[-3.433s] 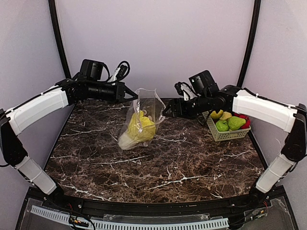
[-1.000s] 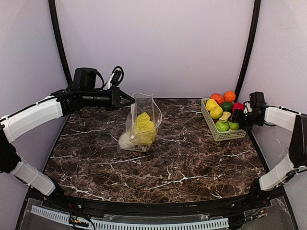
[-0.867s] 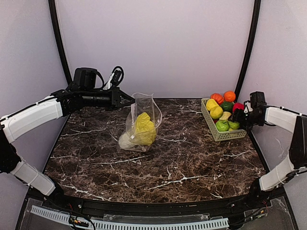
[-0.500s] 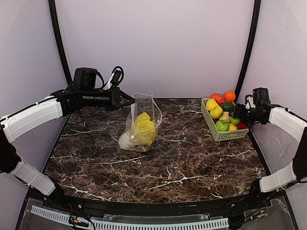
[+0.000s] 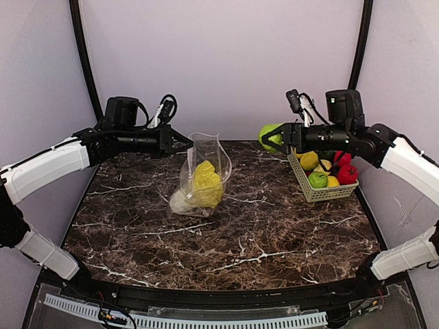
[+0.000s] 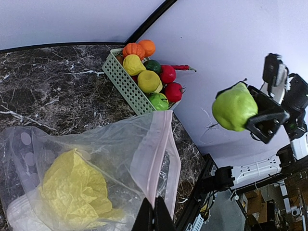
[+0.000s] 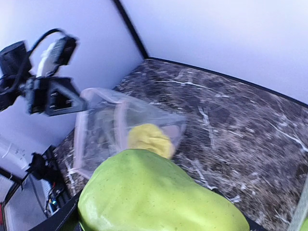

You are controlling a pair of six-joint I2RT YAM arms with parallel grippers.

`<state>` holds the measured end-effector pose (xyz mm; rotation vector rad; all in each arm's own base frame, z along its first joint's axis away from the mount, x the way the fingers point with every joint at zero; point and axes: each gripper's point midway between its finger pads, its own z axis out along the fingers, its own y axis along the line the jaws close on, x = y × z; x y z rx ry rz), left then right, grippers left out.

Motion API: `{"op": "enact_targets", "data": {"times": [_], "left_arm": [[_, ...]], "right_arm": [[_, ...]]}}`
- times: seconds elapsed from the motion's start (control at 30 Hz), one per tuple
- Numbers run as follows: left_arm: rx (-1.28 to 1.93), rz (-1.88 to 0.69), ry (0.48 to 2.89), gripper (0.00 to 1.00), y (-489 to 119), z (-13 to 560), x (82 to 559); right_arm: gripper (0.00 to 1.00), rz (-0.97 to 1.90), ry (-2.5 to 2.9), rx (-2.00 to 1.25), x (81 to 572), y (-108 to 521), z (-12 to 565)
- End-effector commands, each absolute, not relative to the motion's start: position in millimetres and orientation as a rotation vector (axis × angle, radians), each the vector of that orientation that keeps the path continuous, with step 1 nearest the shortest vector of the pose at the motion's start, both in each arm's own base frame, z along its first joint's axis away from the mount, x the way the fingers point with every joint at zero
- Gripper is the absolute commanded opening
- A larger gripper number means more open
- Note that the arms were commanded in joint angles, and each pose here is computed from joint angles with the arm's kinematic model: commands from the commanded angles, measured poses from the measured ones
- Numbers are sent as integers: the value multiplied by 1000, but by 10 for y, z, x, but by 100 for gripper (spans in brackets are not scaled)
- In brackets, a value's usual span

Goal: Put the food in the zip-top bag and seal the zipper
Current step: Place the fake fruit in the zipper food storage bag.

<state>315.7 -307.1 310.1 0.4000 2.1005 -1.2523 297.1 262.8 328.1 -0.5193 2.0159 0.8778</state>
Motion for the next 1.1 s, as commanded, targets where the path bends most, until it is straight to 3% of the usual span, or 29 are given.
{"op": "enact_targets", "data": {"times": [0.0,0.3,0.67,1.07], "left_arm": [[400,-1263,2047,1,-3042,3239,3153],[400,-1272,2043,1,-3049,3250,3151],[405,-1270,2044,1,-3040,3246,3128],[410,-1277,2037,1,-3049,3265,3129]], "right_arm": [[60,961,1865,-804,2561,3246,3594],[59,884,1918,-1049,2369,4106,3255],[58,730,2106,-1022,2670,4351,2856],[85,660,2165,-967,2803,4356,2770]]}}
